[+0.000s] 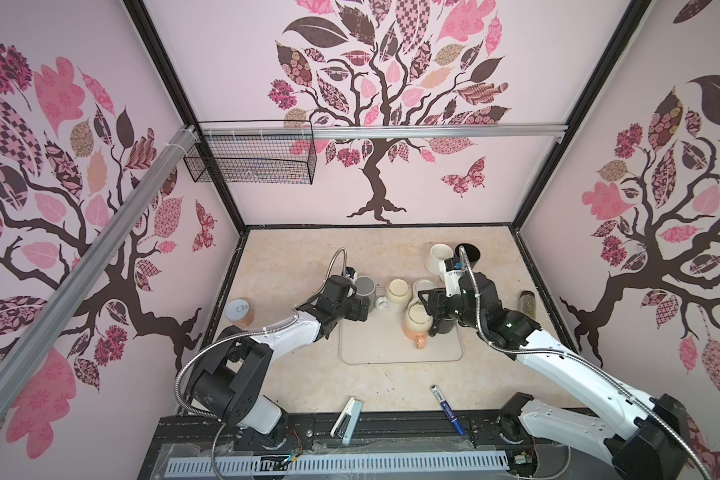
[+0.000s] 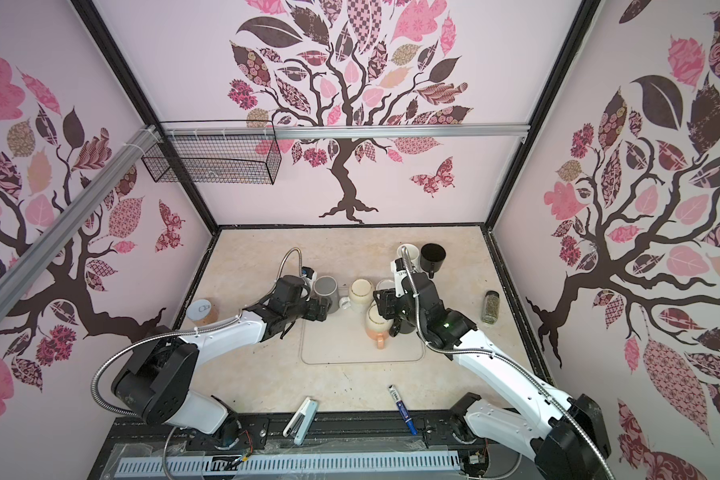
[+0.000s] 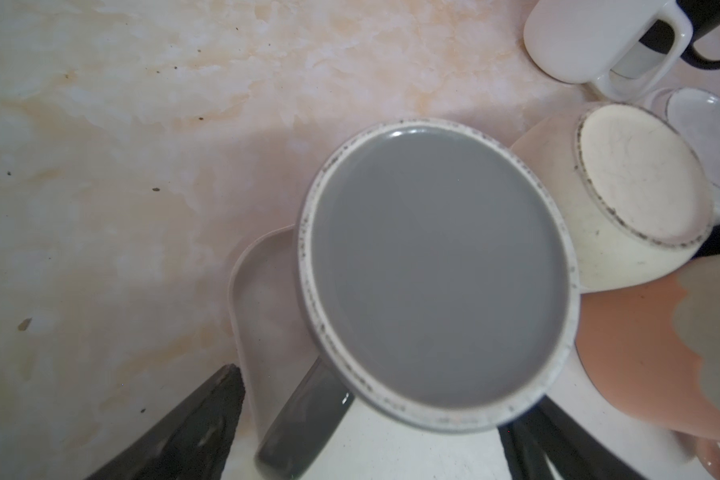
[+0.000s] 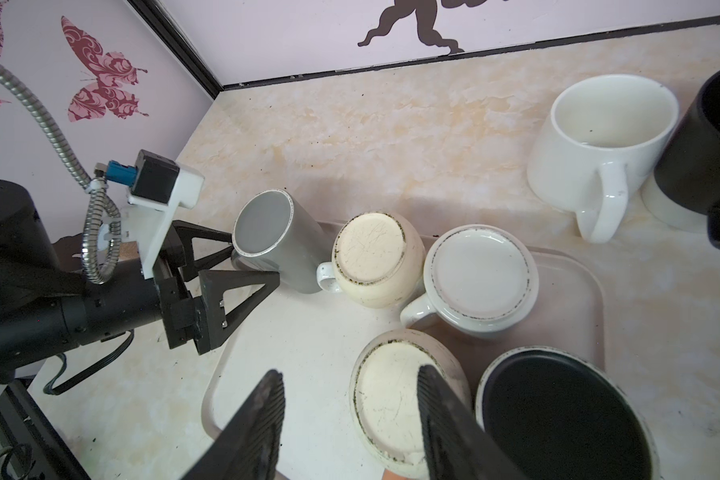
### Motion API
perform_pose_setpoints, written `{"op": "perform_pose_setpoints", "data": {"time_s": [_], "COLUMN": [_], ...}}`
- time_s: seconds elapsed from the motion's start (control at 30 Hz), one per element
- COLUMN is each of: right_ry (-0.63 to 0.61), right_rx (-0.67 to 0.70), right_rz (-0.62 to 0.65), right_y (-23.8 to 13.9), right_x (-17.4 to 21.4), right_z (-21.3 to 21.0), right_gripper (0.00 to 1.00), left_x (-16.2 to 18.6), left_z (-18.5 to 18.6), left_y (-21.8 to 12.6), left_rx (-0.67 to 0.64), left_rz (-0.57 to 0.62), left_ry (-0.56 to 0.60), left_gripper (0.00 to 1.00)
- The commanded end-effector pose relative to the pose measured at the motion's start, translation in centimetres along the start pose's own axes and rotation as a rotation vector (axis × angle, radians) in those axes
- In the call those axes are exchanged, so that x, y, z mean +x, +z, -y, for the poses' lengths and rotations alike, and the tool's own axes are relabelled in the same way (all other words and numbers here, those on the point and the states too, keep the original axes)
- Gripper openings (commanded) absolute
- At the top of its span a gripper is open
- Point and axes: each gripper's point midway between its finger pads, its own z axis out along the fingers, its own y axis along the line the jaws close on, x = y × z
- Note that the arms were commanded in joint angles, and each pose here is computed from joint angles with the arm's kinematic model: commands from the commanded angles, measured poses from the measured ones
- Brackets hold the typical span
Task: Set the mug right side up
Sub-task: 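Lower left gripper onto the upside-down grey mug's handle and close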
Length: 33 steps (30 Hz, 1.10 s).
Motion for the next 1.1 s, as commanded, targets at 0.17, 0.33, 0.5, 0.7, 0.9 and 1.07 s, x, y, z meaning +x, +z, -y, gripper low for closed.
{"op": "perform_pose_setpoints", "data": {"time_s": [0.17, 0.33, 0.5, 0.7, 0.9, 1.07], "right_ry": [0.005, 0.007, 0.003, -0.005, -0.009, -0.010], "right_rx": [-0.053, -0.062, -0.058, -0.056, -0.049, -0.049], "right_rz": [0.073, 0.092, 0.096, 0.091, 0.097, 0.098], "right_y": [-1.6, -2.4, -2.6, -2.5, -2.3, -2.1], "right_x": [-2.3, -2.6, -2.7, -2.6, -2.9, -2.8], "right_z": [-1.4, -1.5, -1.4, -1.4, -1.4, -1.4], "right_gripper": [0.54, 0.53, 0.53, 0.53, 0.53, 0.52], "left_x": [-1.4, -0.3, 0.5, -0.1, -1.0, -1.6], "left_z": [1.2, 2.3, 3.1, 2.5, 1.4, 1.3], "left_y": [-1.2, -1.7, -1.6, -1.6, -1.4, -0.9], "left_rx": [0.072, 0.101, 0.093, 0.043, -0.045, -0.072], "left_rz": [0.052, 0.039, 0.011, 0.015, -0.018, -0.040], "left_ry": [-0.044, -0.046, -0.027, -0.038, -0.015, 0.006], "left_gripper": [0.84, 0.67, 0.60, 0.62, 0.61, 0.54]}}
